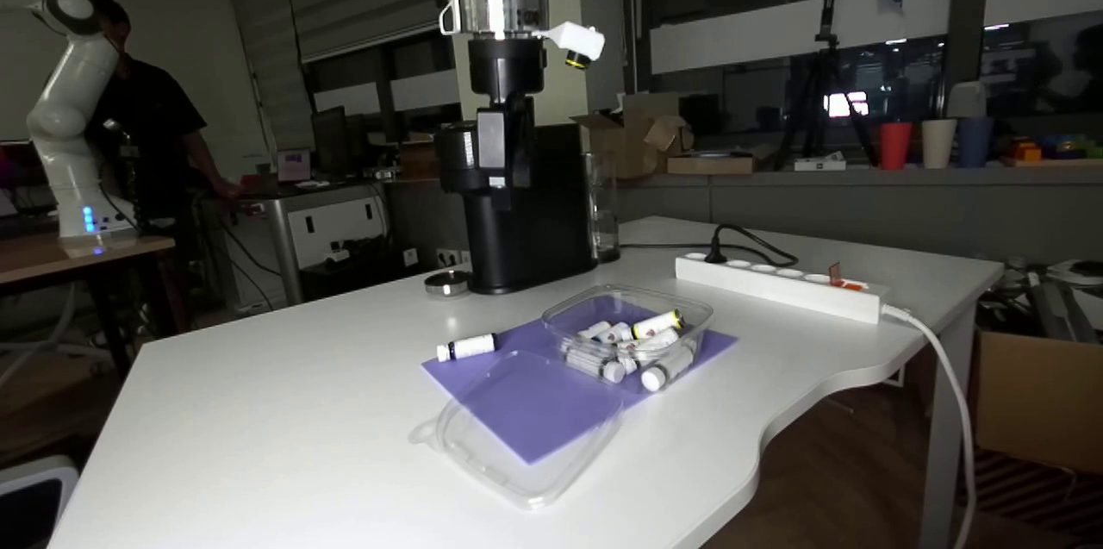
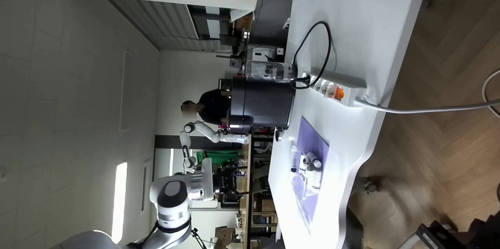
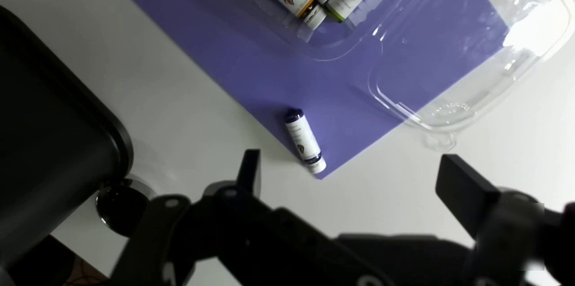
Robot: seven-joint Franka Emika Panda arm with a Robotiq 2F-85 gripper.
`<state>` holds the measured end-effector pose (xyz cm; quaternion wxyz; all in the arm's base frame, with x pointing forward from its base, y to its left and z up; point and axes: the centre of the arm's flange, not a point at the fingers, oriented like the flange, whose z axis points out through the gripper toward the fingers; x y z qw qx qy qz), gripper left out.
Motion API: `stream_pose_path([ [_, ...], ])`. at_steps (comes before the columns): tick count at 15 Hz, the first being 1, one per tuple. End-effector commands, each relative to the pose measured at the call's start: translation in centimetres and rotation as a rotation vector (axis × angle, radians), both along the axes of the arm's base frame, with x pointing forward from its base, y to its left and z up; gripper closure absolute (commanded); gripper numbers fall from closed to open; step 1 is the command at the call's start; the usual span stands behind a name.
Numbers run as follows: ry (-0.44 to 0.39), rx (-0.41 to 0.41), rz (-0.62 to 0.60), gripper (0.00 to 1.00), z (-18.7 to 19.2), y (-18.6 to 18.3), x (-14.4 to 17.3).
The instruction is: Put the white thing on the table in the clear container
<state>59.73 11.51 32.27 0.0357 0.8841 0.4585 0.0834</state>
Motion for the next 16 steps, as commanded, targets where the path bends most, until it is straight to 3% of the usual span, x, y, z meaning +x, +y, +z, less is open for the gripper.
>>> stream_pose_path([
  [1, 0.0, 0.001, 0.0, 0.0, 0.1, 0.0, 0.0],
  [11, -0.016, 0.004, -0.003, 0.0, 1.5, -0.2, -0.1],
  [16, -0.085, -0.026, 0.188, 0.0, -1.3, 0.5, 3.5],
])
